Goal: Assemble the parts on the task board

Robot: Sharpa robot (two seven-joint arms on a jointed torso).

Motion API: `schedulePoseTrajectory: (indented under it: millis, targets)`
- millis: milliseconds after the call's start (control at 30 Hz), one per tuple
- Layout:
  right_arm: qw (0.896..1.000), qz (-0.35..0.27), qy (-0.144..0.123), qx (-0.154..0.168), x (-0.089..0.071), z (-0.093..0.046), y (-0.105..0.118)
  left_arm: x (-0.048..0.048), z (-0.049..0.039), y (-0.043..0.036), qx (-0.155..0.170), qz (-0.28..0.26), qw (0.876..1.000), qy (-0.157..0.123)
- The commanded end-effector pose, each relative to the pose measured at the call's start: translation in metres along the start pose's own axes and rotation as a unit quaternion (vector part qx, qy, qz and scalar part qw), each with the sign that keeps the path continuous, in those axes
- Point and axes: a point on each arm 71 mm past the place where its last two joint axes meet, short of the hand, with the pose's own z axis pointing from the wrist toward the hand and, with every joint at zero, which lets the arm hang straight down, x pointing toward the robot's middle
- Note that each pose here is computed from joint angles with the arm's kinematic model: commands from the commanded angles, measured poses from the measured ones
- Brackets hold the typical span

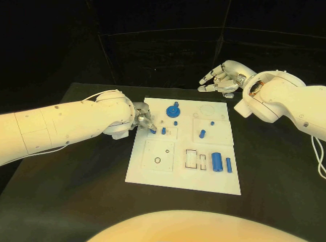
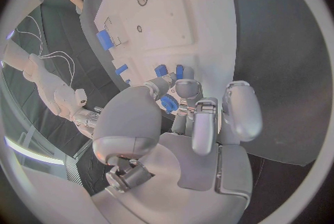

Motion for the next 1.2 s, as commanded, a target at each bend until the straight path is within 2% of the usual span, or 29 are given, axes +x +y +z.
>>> schedulePoseTrajectory:
  millis: [33, 333, 1200]
  targets:
    - [1.000, -0.001, 0.002, -0.005, -0.0004, 0.0002, 0.0015, 0.0014, 0.0006, 0.0005, -0.004, 0.012, 1.000, 0.009]
    - [1.000, -0.001, 0.002, -0.006, 0.0001, 0.0005, 0.0020, 0.0021, 0.0031, -0.0022, -0.005, 0.016, 1.000, 0.015]
    - [1.000, -0.001, 0.002, -0.007, 0.0005, 0.0009, 0.0026, 0.0004, 0.0083, -0.0027, -0.012, 0.020, 1.000, 0.018]
